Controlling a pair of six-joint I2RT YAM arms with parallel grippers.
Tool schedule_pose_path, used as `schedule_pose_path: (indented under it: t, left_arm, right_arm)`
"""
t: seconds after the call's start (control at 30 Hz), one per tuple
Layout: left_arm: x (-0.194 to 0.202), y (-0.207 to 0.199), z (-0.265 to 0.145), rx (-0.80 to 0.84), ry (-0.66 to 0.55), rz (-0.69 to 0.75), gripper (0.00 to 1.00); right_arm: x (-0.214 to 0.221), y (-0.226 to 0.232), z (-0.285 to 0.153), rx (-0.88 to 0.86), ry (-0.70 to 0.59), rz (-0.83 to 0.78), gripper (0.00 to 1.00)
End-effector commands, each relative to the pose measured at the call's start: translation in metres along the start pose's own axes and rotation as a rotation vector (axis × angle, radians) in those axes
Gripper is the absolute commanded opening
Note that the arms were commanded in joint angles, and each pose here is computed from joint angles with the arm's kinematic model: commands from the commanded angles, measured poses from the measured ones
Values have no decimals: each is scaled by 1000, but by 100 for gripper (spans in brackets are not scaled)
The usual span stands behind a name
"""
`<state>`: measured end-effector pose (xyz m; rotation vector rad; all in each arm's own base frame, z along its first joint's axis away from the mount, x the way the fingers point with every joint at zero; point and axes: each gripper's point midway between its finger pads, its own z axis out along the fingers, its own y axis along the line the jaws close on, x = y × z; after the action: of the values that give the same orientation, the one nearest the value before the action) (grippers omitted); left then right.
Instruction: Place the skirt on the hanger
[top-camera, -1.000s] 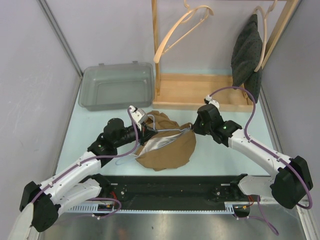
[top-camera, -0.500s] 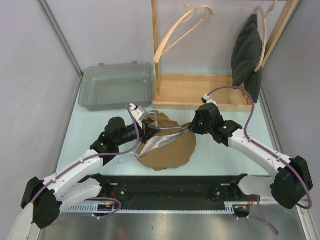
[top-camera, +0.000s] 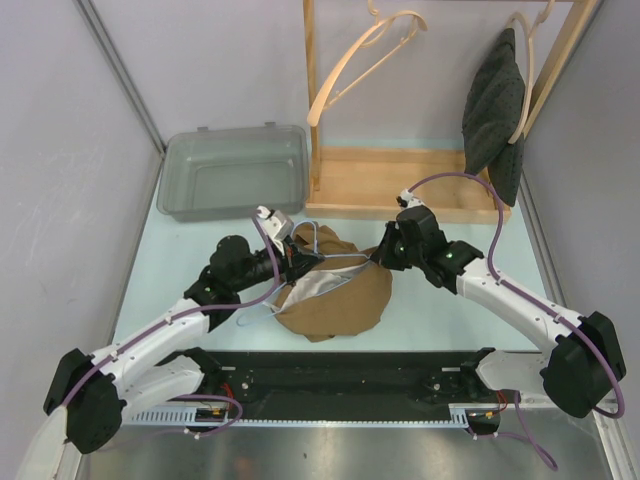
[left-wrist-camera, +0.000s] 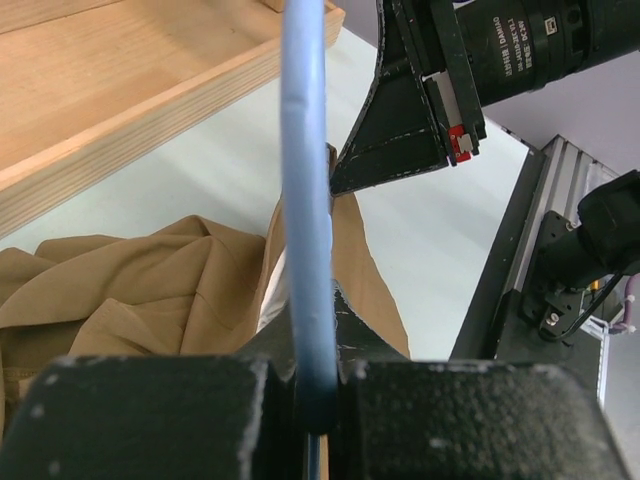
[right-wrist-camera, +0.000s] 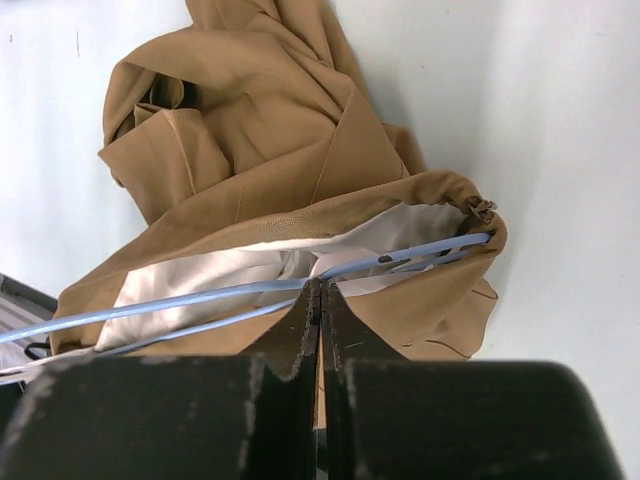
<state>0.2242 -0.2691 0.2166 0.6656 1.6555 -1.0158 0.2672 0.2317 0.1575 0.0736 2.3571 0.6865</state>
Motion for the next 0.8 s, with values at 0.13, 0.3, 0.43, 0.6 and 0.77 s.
schedule_pose_path:
  t: [0.13,0.3,0.43,0.6,0.77]
  left_arm:
    - [-23,-11,4,47,-113,-26,0]
    - [-31,-4,10,20,-159,-46,0]
    - [-39,-4,12,18,-196,-53,0]
    - [-51,-5,14,24,-239,-56,0]
    - [-59,-10,15,47,-248,-49,0]
  right_arm:
    - [-8,32,-16,-157,-22,-40,0]
    - [-6,38,-27,-196,-11,-55,0]
    - [-20,39,-44,-218,-66,-46,37]
    - [-43,50,-74,-294,-166,-57,54]
    - [-72,59,-108,-351,-270,-97,56]
